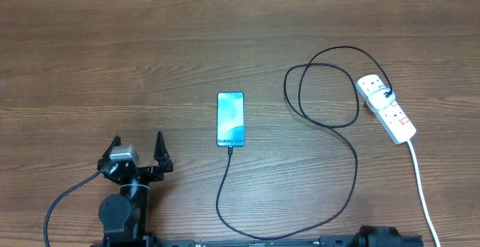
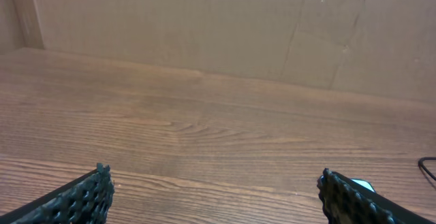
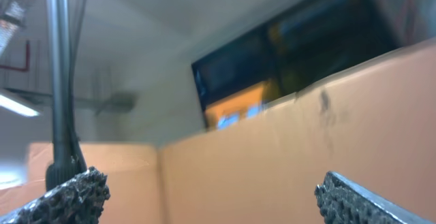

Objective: Plug charger to phone and switch on socket

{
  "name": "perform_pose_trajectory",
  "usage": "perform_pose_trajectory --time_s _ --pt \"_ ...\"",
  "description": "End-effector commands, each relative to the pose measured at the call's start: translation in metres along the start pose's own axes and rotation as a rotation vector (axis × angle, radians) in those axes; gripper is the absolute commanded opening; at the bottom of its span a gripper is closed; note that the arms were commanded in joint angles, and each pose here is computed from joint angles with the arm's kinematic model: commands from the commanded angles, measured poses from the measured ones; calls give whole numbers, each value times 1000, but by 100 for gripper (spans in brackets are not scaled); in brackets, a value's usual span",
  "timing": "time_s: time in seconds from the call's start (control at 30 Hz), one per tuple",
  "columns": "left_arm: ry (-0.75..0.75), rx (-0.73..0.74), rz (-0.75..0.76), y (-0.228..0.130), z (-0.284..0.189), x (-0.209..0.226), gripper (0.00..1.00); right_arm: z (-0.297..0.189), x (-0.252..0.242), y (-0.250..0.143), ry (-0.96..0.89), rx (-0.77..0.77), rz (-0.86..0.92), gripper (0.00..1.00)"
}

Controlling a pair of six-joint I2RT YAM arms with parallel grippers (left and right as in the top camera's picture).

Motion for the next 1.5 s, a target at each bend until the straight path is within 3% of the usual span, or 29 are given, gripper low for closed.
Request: perform_pose_trajectory --time_s 0.0,0.23,0.4,0.53,0.7,0.97,1.17,1.47 --pt "-11 -3 26 0 0 0 100 -4 -12 -13 21 101 97 100" --pt "-11 -3 26 0 0 0 100 -4 -63 -79 -306 351 177 100" --pt "-11 -3 26 0 0 0 99 7 -88 -142 -376 496 200 100" --pt "-11 -3 26 0 0 0 99 25 -111 -203 -378 503 202 100" --pt "-11 -3 26 0 0 0 100 36 -130 -255 -355 392 272 100" --pt "-11 -3 26 0 0 0 100 21 -150 -311 -409 340 252 100" --pt "-11 -3 26 0 0 0 100 -10 -159 -357 -547 607 268 100" --pt "-11 -3 27 0 0 0 99 -13 -159 -361 -545 644 264 100"
Point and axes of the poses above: each gripper's point midway between its finger pads, its own z axis out along the fingers, its own x axis along the line the jaws close on, y = z × x, the point moved 8 cm from there along -z, back along the fingers, and after that the axes turned 15 degrees about -z, right-handed, at the moved point
